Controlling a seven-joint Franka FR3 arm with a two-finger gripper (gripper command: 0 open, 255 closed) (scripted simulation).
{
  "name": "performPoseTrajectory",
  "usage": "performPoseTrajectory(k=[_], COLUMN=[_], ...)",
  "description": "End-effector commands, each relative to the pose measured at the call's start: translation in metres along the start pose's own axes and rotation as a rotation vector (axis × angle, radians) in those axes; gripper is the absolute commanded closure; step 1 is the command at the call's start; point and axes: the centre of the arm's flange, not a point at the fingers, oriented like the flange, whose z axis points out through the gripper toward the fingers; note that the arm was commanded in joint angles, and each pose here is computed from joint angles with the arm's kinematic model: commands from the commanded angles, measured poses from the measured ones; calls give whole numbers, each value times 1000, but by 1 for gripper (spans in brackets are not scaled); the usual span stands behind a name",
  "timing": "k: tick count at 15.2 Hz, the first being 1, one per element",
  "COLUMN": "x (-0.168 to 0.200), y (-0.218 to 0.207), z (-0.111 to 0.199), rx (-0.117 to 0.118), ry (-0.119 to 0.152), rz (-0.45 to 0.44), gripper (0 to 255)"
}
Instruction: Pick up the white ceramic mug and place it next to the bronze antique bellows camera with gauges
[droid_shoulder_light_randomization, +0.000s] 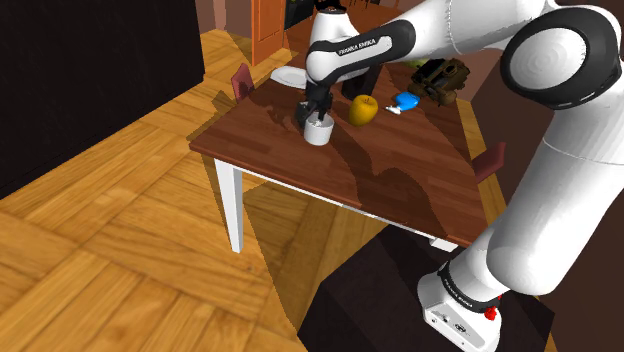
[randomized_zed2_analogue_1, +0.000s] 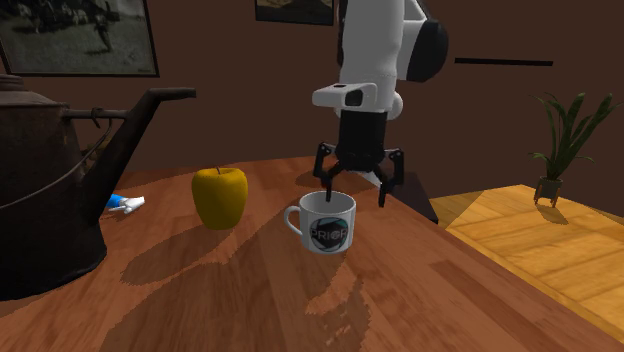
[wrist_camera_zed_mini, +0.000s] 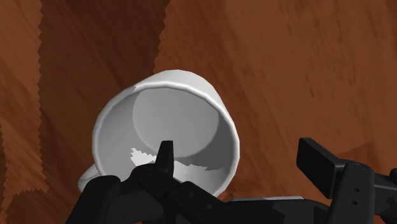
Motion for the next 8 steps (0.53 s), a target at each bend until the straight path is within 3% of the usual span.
performPoseTrajectory(k=[1,8], x=[2,3], y=[0,0], z=[9,33], rx=[0,0], ry=[2,2], rz=[-1,-1], gripper=[0,0])
